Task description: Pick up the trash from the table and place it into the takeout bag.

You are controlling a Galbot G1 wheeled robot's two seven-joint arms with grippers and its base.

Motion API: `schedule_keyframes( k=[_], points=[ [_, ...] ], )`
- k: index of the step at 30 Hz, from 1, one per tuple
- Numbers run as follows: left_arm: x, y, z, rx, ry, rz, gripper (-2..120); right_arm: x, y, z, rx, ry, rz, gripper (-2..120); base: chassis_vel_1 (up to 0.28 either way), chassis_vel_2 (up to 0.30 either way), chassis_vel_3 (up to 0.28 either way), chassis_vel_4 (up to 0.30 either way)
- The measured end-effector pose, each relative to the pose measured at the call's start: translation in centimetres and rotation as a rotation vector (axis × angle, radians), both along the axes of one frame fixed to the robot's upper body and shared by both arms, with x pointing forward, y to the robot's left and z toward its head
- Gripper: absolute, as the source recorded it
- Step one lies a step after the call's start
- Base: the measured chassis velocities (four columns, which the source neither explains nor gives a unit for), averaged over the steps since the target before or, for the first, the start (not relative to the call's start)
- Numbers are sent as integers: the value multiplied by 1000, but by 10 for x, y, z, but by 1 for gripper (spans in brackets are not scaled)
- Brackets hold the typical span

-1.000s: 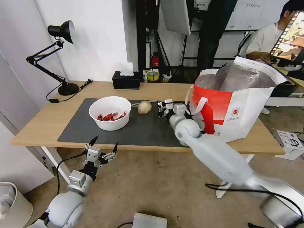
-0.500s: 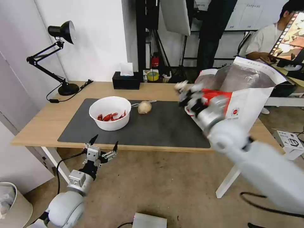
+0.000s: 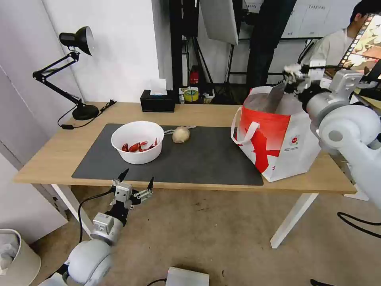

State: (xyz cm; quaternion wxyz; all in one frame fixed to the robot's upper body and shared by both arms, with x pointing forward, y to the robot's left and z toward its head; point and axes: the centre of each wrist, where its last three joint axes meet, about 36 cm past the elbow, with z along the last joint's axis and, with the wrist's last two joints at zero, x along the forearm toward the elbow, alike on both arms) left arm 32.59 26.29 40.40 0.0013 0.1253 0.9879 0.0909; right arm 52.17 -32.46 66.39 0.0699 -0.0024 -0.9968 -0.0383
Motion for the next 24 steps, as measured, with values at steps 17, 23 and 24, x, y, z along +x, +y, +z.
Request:
schedule_keyframes(
  k=[17,23,24],
  points=[
    [4,2,3,11,-12,-5,100,6,9,16,19,103,-39,50,0,0,0,0],
    [5,3,3,11,-14,-3,100,3,12,14,1,107,-25,73,0,0,0,0],
    [4,2,3,10,-13,-4,100,3,12,14,-4,103,-22,78,0,0,0,0]
  ],
)
